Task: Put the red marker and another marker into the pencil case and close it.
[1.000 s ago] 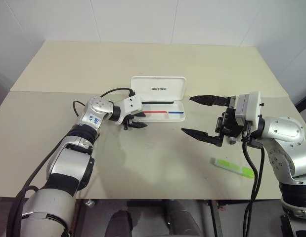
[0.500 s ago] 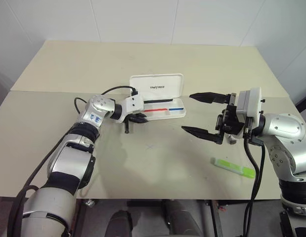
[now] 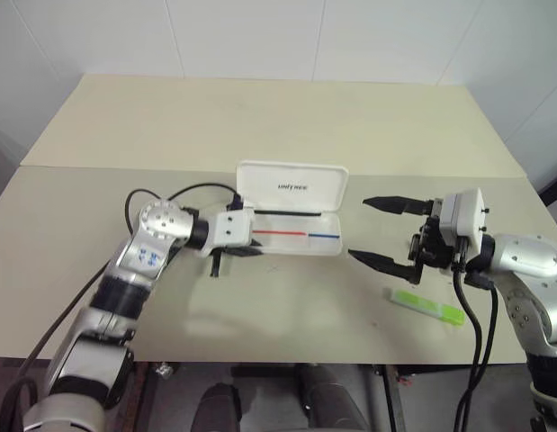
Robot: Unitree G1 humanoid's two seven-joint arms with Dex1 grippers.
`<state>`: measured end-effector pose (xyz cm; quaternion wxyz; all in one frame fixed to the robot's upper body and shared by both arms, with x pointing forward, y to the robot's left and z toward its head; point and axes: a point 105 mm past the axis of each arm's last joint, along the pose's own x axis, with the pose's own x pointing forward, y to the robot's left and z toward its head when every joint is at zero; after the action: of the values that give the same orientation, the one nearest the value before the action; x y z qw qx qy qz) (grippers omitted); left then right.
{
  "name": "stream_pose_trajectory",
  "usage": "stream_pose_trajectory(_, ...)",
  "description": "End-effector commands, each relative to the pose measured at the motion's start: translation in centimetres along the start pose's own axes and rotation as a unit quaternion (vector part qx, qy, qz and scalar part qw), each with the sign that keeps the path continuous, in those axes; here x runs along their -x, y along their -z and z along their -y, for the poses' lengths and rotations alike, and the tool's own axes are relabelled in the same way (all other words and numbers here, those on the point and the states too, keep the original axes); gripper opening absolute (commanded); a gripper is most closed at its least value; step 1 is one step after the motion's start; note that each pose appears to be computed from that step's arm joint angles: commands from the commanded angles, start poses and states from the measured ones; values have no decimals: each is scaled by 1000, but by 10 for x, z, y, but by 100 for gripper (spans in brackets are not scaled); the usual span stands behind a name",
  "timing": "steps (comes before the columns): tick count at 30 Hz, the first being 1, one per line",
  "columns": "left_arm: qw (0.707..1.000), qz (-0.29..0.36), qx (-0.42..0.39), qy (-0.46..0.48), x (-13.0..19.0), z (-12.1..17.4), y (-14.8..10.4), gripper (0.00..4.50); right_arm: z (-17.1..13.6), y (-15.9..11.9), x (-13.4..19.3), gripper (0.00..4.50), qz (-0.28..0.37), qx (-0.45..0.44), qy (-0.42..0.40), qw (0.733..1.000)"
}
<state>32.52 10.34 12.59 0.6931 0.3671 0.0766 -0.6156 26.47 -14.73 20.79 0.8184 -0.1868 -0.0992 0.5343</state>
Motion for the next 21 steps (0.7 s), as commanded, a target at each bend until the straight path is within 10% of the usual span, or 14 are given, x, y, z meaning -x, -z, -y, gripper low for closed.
stream_pose_trajectory(1,1000,22,-8,5,-1,17,-19,2,-6,-15,0,450,17,19,4,1000)
stream_pose_trajectory(13,1000,-11,14,4,-3,35,-8,2,-9,-17,-6,450,31,12,-1,999)
stream_pose_trajectory(21,998,45,26,19,-8,36,-33,219,-6,-16,-10,450,36,12,-6,999)
